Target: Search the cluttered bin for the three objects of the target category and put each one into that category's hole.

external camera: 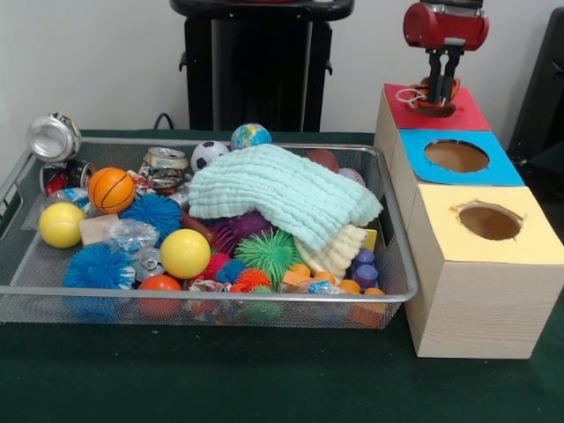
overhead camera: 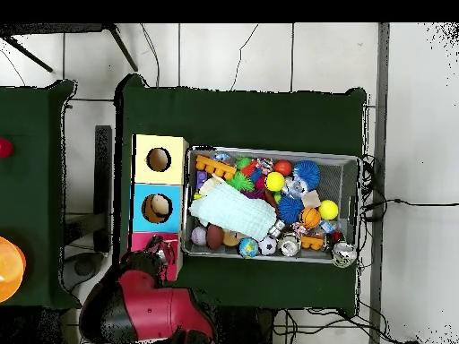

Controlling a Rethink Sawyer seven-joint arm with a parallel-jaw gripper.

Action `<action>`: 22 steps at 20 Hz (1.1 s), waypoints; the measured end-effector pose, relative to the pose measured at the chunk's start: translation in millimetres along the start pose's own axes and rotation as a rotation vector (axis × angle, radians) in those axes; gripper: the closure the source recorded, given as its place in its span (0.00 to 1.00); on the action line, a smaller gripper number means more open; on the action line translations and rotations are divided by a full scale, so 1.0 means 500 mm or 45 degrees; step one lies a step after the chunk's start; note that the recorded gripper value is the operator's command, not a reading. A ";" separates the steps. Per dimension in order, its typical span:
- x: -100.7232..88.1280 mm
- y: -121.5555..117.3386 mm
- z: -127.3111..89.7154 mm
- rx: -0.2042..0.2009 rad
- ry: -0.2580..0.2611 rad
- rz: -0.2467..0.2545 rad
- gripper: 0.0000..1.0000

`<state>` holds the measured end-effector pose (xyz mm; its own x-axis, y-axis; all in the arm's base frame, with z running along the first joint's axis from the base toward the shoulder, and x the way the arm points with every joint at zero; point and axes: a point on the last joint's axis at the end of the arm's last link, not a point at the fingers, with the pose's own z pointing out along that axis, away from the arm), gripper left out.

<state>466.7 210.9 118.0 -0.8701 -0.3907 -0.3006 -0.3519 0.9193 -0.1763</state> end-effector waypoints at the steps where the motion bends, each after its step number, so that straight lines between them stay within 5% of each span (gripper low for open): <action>1: -0.004 -0.001 -0.001 0.001 -0.006 0.000 1.00; 22: 0.039 0.071 0.046 -0.008 0.054 -0.044 1.00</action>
<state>445.3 234.7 84.3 -0.8711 -0.4202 -0.2540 -0.3842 0.9055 -0.1803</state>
